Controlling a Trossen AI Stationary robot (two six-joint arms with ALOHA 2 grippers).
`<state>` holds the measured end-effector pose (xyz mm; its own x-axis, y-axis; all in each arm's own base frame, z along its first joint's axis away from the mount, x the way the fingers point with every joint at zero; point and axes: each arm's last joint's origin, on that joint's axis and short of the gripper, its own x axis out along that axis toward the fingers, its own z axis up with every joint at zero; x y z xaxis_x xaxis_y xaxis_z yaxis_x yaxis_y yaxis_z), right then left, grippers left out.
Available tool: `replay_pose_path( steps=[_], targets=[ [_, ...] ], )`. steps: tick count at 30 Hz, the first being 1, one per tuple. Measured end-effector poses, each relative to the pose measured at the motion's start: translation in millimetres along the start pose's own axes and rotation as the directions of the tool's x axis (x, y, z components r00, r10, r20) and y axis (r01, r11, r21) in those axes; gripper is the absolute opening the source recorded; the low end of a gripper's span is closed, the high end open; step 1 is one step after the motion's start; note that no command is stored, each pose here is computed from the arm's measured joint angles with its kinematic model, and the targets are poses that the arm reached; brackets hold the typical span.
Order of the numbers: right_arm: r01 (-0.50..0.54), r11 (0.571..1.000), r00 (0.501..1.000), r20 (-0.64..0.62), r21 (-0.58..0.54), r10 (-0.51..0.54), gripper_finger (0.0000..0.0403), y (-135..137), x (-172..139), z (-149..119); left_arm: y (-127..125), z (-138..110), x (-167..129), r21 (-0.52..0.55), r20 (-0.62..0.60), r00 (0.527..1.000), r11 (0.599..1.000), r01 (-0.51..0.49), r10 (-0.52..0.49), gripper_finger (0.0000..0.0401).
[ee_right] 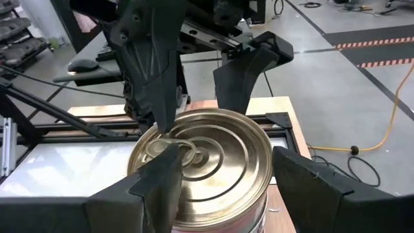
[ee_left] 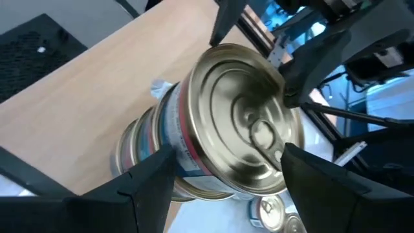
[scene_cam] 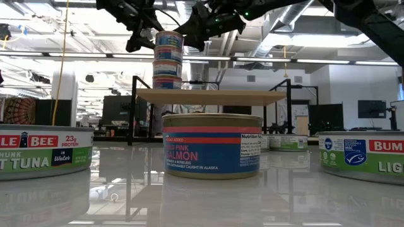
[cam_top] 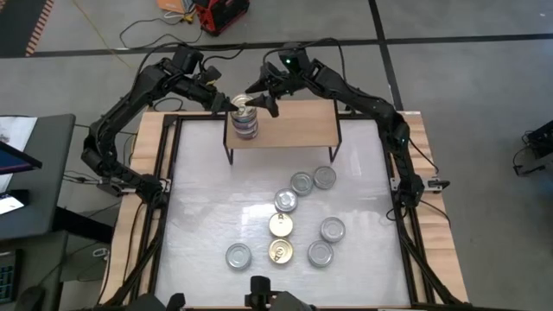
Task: Stack canned seafood by type on shelf
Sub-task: Stack the blue tuna can on top of the blue tuna can
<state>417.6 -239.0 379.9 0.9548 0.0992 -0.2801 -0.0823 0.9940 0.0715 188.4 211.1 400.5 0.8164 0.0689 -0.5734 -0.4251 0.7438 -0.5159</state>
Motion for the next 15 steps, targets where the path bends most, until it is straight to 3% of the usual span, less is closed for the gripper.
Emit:
replay_pose_path(
  steps=[4, 9, 15],
  targets=[
    [0.0, 1.0, 1.0, 0.002, -0.002, 0.0, 0.0265, 0.0, 0.0, 0.2, 1.1, -0.7, -0.6, 0.013, 0.0, 0.999, 0.999, -0.043, 0.043, 0.0266],
    [0.006, 0.999, 1.0, 0.004, -0.037, -0.006, 0.0265, 0.6, -3.9, 2.8, -2.0, -2.0, -11.7, 0.118, 0.042, 0.991, 0.984, -0.134, 0.13, 0.0266],
    [0.047, 0.996, 0.999, 0.012, -0.081, -0.046, 0.0265, 8.2, -33.9, 21.4, -19.1, -7.0, -40.1, 0.271, 0.158, 0.96, 0.925, -0.265, 0.229, 0.0266]
  ],
)
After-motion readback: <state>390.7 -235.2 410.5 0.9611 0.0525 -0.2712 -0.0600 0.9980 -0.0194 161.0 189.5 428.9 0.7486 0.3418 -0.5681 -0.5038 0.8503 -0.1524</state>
